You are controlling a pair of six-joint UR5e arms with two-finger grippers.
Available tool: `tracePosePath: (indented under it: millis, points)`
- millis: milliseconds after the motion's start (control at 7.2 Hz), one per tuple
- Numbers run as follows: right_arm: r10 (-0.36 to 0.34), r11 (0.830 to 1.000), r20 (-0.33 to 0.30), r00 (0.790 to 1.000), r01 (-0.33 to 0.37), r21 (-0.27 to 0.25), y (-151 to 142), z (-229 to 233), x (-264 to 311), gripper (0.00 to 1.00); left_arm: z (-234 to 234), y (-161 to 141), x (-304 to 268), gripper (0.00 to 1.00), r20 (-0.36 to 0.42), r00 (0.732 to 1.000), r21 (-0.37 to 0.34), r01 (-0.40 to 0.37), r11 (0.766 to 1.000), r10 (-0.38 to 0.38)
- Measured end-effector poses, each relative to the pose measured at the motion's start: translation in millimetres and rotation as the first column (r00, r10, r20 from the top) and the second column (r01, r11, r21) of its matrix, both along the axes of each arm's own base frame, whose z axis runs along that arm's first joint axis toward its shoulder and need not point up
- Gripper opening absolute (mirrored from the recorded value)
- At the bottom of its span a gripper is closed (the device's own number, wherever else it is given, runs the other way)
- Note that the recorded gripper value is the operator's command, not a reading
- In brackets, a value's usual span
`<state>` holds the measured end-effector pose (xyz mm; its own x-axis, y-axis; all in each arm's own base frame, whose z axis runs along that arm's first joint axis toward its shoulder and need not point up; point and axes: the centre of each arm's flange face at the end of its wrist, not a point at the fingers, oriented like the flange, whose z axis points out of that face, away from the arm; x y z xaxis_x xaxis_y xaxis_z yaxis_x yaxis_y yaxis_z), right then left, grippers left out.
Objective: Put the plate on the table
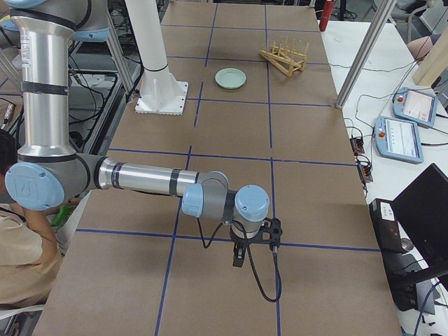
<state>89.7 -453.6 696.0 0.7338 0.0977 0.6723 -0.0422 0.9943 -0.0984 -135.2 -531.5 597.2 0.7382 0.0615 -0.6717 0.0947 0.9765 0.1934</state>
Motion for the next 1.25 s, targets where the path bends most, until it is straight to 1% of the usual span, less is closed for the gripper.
tracePosePath:
  millis: [556,833,1250]
  points:
    - [0.0,1.0,0.0,1.0,0.0,0.001,0,0,0,1.0,12,-8,1,1.0,-0.011,1.0,-0.036,-0.002,0.999,0.001]
    - [0.0,1.0,0.0,1.0,0.0,0.0,0,0,0,1.0,13,-8,4,1.0,-0.015,1.0,-0.037,-0.009,0.999,0.008]
    - [0.0,1.0,0.0,1.0,0.0,0.0,0,0,0,1.0,23,-3,16,1.0,-0.031,0.999,-0.057,-0.031,0.998,0.029]
